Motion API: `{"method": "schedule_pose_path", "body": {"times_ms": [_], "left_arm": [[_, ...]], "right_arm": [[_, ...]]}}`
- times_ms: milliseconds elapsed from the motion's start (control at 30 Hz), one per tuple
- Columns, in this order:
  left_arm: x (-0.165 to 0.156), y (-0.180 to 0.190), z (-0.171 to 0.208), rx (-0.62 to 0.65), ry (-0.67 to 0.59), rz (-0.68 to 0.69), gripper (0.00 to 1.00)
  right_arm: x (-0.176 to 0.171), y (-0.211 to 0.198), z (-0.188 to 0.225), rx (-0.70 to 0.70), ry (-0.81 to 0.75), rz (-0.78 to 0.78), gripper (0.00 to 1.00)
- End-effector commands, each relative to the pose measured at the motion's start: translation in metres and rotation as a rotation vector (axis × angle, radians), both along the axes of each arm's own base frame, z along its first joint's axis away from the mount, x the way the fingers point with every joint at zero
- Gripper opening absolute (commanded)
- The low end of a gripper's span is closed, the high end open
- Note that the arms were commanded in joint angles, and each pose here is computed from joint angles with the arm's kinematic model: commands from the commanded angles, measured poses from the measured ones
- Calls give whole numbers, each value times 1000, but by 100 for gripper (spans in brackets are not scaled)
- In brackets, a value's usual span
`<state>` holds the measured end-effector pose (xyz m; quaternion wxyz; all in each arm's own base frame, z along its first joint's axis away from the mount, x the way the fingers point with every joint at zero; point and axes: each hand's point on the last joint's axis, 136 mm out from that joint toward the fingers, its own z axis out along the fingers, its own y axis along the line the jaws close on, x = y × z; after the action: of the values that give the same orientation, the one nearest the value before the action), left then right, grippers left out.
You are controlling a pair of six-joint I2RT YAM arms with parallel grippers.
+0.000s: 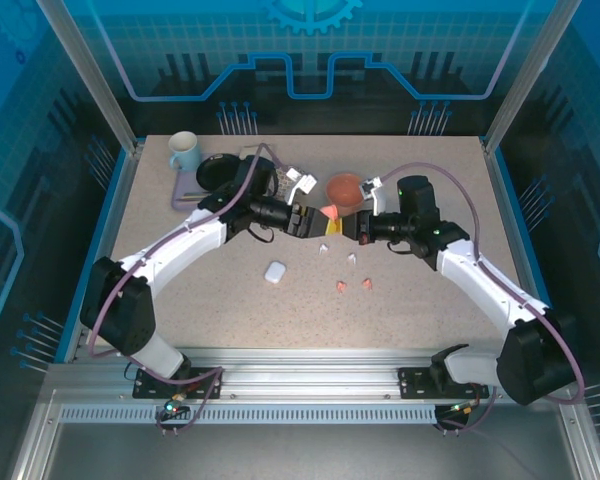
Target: Insert the wireless bluetooth earbuds into the charging case
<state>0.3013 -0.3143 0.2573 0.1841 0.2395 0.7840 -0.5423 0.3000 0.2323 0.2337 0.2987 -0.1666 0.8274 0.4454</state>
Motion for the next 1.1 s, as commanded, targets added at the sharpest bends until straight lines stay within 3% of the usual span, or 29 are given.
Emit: {"method": "schedule_pose_path", "body": {"times_ms": [0, 167, 400, 633, 1067], "left_arm": [[-5, 15, 16, -5, -5, -71, 91], [-11, 27, 25, 10, 12, -146, 90], [-18, 24, 27, -26, 110, -251, 71], [-16, 23, 22, -26, 121, -261, 70], [-27, 1, 11, -18, 161, -329, 54]], "right_arm": [[-10, -7, -8, -160, -43, 99, 0], [-17, -9, -3, -241, -92, 214, 0], [-25, 0, 8, -196, -134, 304, 0], [-25, 7, 1, -206, -116, 334, 0], [-23, 16, 2, -221, -120, 366, 0]]}}
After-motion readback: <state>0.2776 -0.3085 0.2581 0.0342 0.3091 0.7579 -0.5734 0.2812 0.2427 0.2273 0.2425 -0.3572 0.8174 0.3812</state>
